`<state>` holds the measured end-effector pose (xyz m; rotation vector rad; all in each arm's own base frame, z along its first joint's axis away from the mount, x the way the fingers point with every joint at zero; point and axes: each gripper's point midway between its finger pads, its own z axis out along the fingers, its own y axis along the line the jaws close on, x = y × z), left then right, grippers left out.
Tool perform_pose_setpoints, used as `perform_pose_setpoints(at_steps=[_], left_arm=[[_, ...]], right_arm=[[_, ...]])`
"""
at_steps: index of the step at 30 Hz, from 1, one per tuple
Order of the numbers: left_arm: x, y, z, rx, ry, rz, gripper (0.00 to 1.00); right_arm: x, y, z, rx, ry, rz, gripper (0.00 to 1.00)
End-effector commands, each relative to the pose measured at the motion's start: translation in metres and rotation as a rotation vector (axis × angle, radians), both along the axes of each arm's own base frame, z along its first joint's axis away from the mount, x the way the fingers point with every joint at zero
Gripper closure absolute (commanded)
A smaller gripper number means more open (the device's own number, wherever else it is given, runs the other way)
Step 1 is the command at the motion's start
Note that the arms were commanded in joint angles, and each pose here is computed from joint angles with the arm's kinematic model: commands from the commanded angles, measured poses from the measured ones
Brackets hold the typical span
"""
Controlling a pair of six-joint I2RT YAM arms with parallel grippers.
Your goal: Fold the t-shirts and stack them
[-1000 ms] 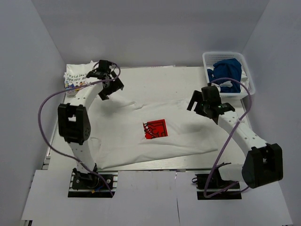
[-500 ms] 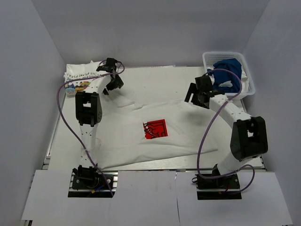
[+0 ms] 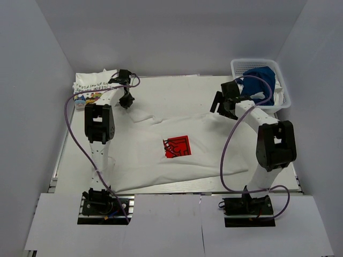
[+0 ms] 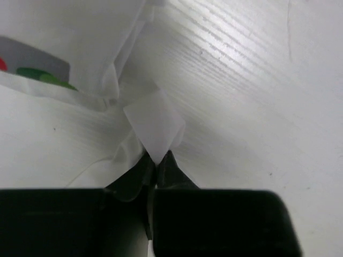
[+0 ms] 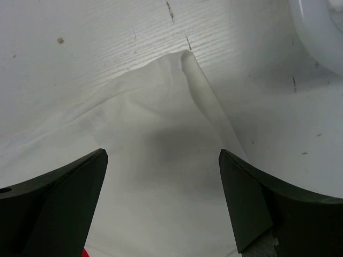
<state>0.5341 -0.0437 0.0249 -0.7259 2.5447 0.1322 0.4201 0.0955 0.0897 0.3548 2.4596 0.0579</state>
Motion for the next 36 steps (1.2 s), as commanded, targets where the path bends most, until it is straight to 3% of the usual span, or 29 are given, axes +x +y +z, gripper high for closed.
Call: perform_pose_setpoints(at_steps=[1,2,9,14,16,19,20,23,29,31,33,36], left_arm=[[0.016,-0.005,0.020,-0.028,-0.069,-0.032,0.92],[0.019,-0.005,0.023,-0.029,-0.078,-0.032,1.00],[0.008,-0.013,0.043,-0.072,-0.115,-0.076,1.00],[0.003,-0.013,0.066,-0.080,-0.170,-0.090,1.00],[0.001,-0.015,0.073,-0.089,-0.181,-0.095,1.00],[0.001,-0.015,0.079,-0.090,-0.192,-0.095,1.00],[-0.001,-0.015,0.078,-0.089,-0.181,-0.095,1.00],[-0.009,-0.015,0.081,-0.097,-0.173,-0.099,1.00],[-0.051,-0.024,0.093,-0.127,-0.145,-0.092,1.00],[-0.080,-0.028,0.080,-0.169,-0.080,-0.077,1.00],[-0.106,-0.027,0.093,-0.191,-0.070,-0.063,1.00],[-0.157,-0.022,0.090,-0.205,0.001,-0.006,1.00]], right_arm=[[0.025,-0.002,0.003,-0.013,-0.017,-0.050,0.10],[0.030,-0.002,0.005,-0.009,-0.017,-0.059,0.10],[0.065,-0.007,-0.018,-0.075,0.020,-0.155,0.10],[0.067,-0.010,-0.045,-0.131,0.067,-0.148,0.11],[0.075,-0.011,-0.046,-0.130,0.047,-0.139,0.18],[0.074,-0.006,-0.050,-0.125,0.061,-0.131,0.49],[0.073,-0.007,-0.049,-0.122,0.062,-0.132,0.73],[0.070,-0.007,-0.045,-0.119,0.045,-0.133,0.98],[0.065,-0.026,-0.016,-0.160,-0.020,-0.130,1.00],[0.063,-0.011,-0.001,-0.136,-0.067,-0.063,1.00],[0.048,-0.010,-0.015,-0.141,-0.054,-0.003,1.00],[0.035,-0.012,0.013,-0.137,-0.125,0.038,1.00]])
